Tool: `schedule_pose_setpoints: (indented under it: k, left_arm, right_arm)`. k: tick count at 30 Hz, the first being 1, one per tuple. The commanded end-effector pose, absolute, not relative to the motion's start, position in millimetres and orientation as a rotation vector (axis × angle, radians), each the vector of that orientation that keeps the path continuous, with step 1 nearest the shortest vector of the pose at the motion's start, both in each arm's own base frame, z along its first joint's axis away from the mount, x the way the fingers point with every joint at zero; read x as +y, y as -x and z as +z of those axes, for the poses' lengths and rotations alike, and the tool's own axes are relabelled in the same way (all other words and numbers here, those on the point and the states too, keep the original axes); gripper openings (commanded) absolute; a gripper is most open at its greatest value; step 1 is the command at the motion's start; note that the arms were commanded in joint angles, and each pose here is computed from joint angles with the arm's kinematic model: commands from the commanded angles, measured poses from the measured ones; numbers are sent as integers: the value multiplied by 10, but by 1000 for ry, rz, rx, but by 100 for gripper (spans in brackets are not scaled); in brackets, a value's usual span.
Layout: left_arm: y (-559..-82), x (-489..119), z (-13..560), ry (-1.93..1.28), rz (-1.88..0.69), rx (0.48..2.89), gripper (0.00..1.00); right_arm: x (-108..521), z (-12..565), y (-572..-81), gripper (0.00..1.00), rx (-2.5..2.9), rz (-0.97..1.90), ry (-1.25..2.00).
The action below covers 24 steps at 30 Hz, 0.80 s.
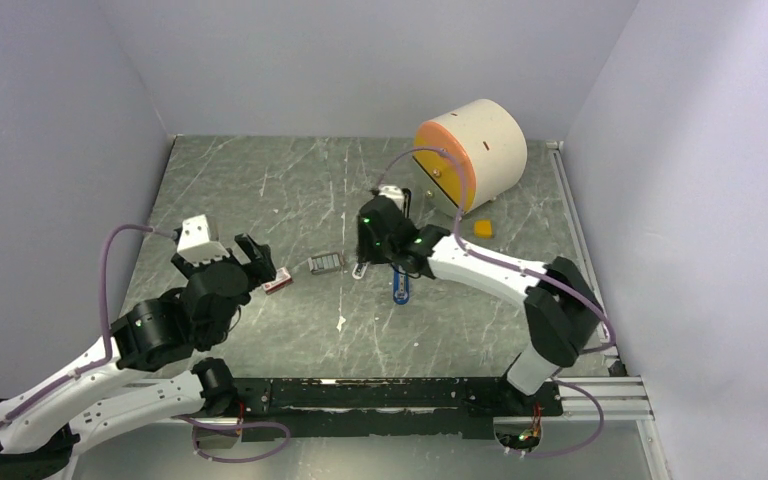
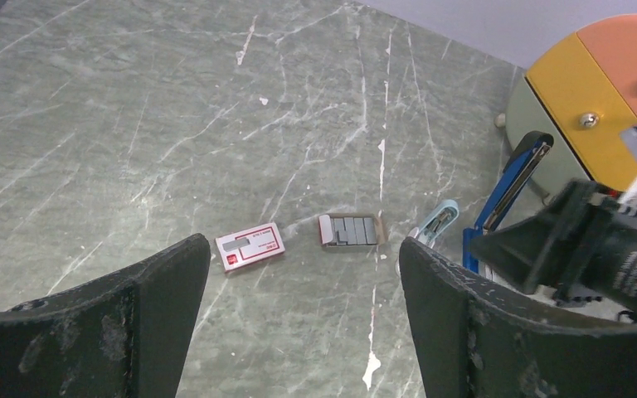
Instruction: Load the staples into the stapler
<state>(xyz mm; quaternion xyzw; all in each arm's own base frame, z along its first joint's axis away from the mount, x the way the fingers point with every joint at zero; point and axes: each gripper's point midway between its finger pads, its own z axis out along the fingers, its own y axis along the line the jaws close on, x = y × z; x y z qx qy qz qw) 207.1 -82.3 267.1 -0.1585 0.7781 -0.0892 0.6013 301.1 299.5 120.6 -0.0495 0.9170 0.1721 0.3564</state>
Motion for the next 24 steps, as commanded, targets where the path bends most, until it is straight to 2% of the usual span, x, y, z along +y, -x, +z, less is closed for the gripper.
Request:
schedule_pose_setpoints:
  k: [1, 4, 10, 15, 21, 24]
  left_arm:
    - [-2056, -711, 2777, 413, -196, 1773, 89]
    - [-2031, -638, 2801, 452, -207, 1754, 88]
    - [-1987, -550, 2835, 484, -250, 1715, 88]
    - [-1984, -566, 2835, 480, -265, 1715, 88]
    - [-1992, -604, 2812, 466, -257, 1735, 89]
    - [-1997, -626, 2804, 458, -262, 1738, 89]
  right_arm:
    - [3579, 1289, -3001, 51, 2301, 525, 243]
    - [3839, 1222, -3014, 50, 2308, 548, 258]
    - [4218, 982, -3061, 33, 2355, 565, 303]
    - [4333, 812, -3105, 32, 2366, 474, 343]
    - [4309, 606, -3102, 39, 2401, 349, 380]
    - [4292, 512, -3094, 35, 2420, 318, 385]
